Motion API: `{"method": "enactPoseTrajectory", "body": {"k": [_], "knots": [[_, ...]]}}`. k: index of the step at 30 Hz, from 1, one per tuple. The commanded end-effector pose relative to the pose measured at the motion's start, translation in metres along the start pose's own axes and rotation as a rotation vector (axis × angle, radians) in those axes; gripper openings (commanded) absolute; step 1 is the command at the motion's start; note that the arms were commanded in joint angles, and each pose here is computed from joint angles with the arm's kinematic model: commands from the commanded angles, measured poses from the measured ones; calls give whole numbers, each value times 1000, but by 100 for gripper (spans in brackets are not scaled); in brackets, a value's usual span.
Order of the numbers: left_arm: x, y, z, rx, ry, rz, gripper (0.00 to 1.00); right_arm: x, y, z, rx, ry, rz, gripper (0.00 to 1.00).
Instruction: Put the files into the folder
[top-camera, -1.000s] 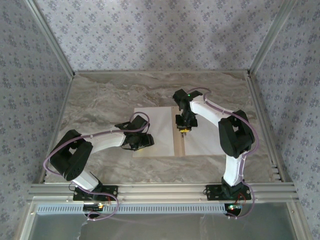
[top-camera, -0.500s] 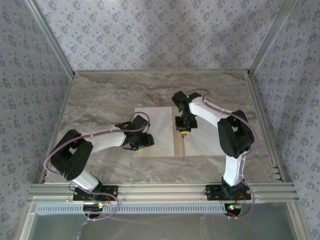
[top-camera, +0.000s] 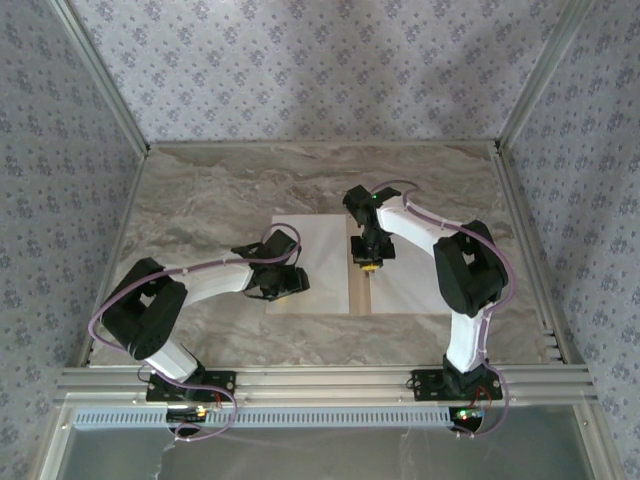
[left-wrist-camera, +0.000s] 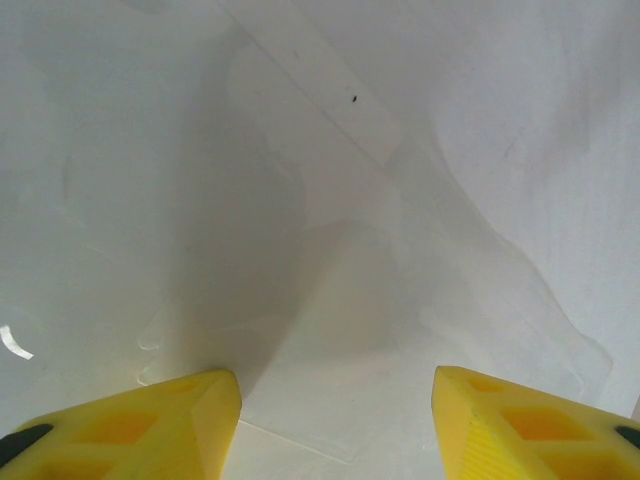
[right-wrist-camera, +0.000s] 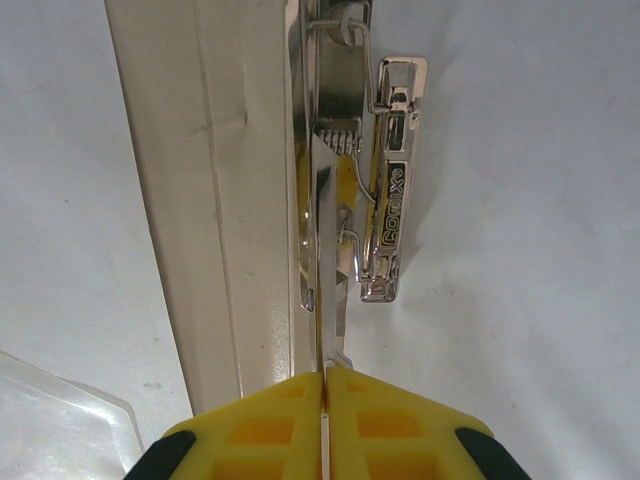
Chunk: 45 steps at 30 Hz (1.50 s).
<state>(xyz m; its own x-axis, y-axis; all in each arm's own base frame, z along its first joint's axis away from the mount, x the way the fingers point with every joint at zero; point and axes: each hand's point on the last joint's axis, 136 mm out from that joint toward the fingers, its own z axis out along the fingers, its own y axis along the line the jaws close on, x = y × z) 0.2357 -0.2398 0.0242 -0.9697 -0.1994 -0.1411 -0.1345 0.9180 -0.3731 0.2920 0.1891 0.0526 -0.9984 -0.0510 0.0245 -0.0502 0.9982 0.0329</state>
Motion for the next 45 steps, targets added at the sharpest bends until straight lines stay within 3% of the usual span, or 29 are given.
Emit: {"method": "enactPoseTrajectory", "body": {"k": [1,32,45], "knots": [[25,35,13,-138,93,4,56,21,-23,21,119,92,-1,10],[28,40,15,-145,97,-3,56,34,-29,52,146,132,-4,10],[29,42,15,-147,97,-9,56,21,-18,34,109,92,-3,10]]}}
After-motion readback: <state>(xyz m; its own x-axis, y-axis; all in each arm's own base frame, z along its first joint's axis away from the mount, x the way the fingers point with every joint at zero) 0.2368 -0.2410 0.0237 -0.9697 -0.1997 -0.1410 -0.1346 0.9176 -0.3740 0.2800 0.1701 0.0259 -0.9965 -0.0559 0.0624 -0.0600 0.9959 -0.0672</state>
